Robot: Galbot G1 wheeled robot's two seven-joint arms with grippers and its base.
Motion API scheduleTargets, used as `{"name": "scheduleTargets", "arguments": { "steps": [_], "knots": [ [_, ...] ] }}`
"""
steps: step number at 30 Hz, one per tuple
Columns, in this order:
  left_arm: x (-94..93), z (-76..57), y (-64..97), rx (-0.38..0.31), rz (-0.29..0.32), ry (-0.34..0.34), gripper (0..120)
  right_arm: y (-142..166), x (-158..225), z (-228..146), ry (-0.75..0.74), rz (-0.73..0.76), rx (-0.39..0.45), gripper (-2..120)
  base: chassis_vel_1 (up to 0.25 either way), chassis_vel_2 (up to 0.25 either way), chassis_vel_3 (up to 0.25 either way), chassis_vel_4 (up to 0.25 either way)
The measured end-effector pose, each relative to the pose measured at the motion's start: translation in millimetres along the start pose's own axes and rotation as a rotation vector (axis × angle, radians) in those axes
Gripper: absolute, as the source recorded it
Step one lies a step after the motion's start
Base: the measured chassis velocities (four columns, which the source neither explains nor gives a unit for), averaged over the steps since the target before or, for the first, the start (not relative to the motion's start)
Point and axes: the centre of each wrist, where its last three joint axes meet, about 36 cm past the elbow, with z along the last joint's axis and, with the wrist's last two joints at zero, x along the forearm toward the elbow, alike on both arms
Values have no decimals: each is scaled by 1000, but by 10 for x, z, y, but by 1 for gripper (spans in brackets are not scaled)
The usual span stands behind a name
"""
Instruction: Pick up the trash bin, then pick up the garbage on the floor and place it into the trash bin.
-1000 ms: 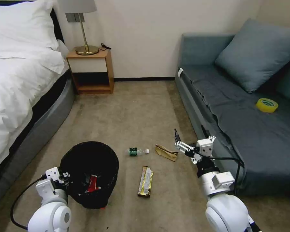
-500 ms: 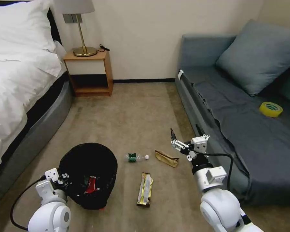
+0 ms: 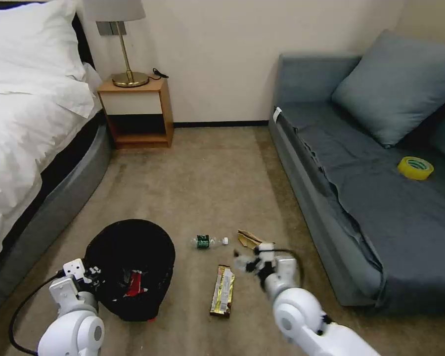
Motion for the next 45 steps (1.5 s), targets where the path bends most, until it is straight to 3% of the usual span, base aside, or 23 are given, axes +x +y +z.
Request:
{"name": "scheduleTargets", "arguments": {
  "steps": [12,33,45],
  "knots": [
    [-46,42,61,0,-21,-9,2,166,-737,284,161,38,140,100,0,0,0,0],
    [-83,62,91,-1,-25,-15,2,226,-1295,662,167,82,289,100,0,0,0,0],
    [-47,68,140,4,-35,-25,2,228,-1392,817,150,99,346,99,0,0,0,0]
  ]
}}
